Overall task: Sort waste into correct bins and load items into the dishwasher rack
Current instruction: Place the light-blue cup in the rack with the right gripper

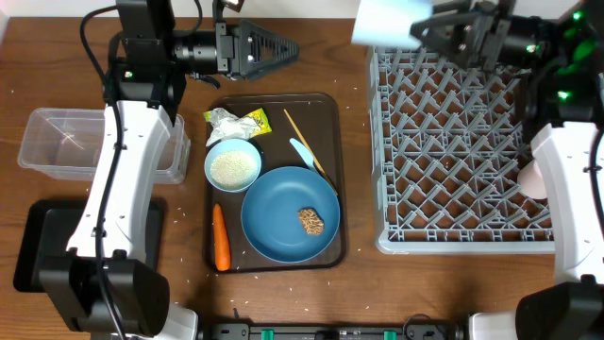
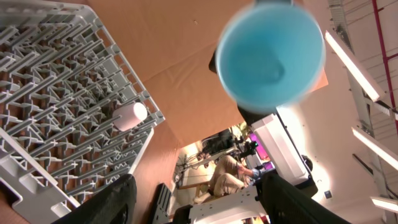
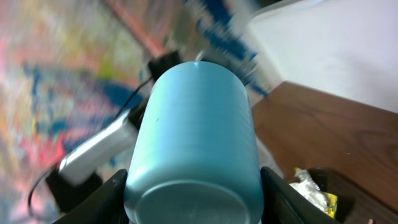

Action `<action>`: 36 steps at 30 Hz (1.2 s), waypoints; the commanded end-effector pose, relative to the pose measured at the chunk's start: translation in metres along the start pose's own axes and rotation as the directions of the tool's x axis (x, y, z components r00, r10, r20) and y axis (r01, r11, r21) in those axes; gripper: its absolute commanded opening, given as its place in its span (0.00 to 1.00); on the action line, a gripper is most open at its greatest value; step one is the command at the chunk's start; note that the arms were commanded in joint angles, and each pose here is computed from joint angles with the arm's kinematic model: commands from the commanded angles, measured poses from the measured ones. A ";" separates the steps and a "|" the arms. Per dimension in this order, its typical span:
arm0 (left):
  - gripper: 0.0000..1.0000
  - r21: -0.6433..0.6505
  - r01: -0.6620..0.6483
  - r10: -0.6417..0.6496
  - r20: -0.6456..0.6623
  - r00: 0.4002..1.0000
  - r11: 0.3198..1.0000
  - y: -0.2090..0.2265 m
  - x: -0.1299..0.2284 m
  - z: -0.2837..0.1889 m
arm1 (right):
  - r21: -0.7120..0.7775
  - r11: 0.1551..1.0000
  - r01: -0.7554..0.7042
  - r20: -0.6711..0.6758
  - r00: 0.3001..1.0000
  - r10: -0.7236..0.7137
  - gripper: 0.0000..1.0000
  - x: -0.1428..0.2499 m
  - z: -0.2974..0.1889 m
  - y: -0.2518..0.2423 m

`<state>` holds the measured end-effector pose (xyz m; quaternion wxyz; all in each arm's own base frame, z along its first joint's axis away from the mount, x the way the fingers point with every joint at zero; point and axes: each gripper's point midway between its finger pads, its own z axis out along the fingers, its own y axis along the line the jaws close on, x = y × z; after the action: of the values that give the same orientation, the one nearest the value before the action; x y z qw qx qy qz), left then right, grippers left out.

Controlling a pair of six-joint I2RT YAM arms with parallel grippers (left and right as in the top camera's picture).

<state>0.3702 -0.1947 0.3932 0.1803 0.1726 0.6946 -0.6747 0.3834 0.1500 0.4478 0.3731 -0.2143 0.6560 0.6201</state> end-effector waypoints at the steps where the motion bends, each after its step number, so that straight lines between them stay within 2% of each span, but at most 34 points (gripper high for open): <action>1: 0.66 0.009 -0.034 0.034 -0.007 0.999 0.999 -0.006 0.001 0.000 | 0.105 0.988 -0.114 0.173 0.980 0.095 0.41 -0.030 -0.016 -0.017; 4: 0.66 0.009 -0.026 0.026 -0.007 1.000 1.000 -0.007 0.001 0.000 | 0.191 0.962 -0.194 0.299 0.945 0.131 0.41 -0.045 -0.031 -0.042; 6: 0.66 0.009 -0.024 0.024 -0.007 1.000 1.000 -0.007 0.001 0.000 | 0.264 0.941 -0.211 0.357 0.928 0.108 0.41 -0.050 -0.040 -0.060; 9: 0.66 0.009 -0.018 0.018 -0.007 1.000 1.000 -0.007 0.001 0.000 | 0.397 0.874 -0.279 0.418 0.903 0.098 0.43 -0.045 -0.055 -0.095; 12: 0.66 0.009 -0.015 0.015 -0.008 1.000 1.000 -0.007 0.001 0.000 | 0.591 0.725 -0.353 0.451 0.890 0.066 0.43 -0.025 -0.083 -0.139; 16: 0.66 0.010 -0.015 0.015 -0.008 1.000 1.000 -0.007 0.001 0.000 | 0.825 0.389 -0.411 0.436 0.899 0.026 0.43 0.016 -0.143 -0.185; 19: 0.66 0.011 -0.016 0.016 -0.010 1.000 1.000 -0.007 0.001 0.000 | 0.901 0.198 -0.385 0.381 0.923 0.060 0.43 0.045 -0.177 -0.192; 24: 0.66 0.011 -0.016 0.016 -0.010 1.000 1.000 -0.007 0.001 0.000 | 0.938 -0.001 -0.348 0.343 0.924 0.169 0.44 0.078 -0.218 -0.176; 26: 0.66 0.011 -0.016 0.016 -0.010 1.000 1.000 -0.007 0.001 0.000 | 0.940 -0.064 -0.336 0.342 0.918 0.203 0.44 0.088 -0.235 -0.169; 30: 0.66 0.011 -0.016 0.016 -0.010 1.000 1.000 -0.007 0.001 0.000 | 0.929 -0.135 -0.346 0.370 0.888 0.274 0.44 0.110 -0.258 -0.162; 36: 0.66 0.011 -0.016 0.016 -0.009 1.000 1.000 -0.007 0.001 0.000 | 0.943 -0.148 -0.299 0.333 0.872 0.359 0.44 0.131 -0.261 -0.160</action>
<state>0.3700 -0.1952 0.3933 0.1786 0.1716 0.6948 -0.6752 0.3626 -0.1023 0.2303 0.2279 0.3044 0.9241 0.0368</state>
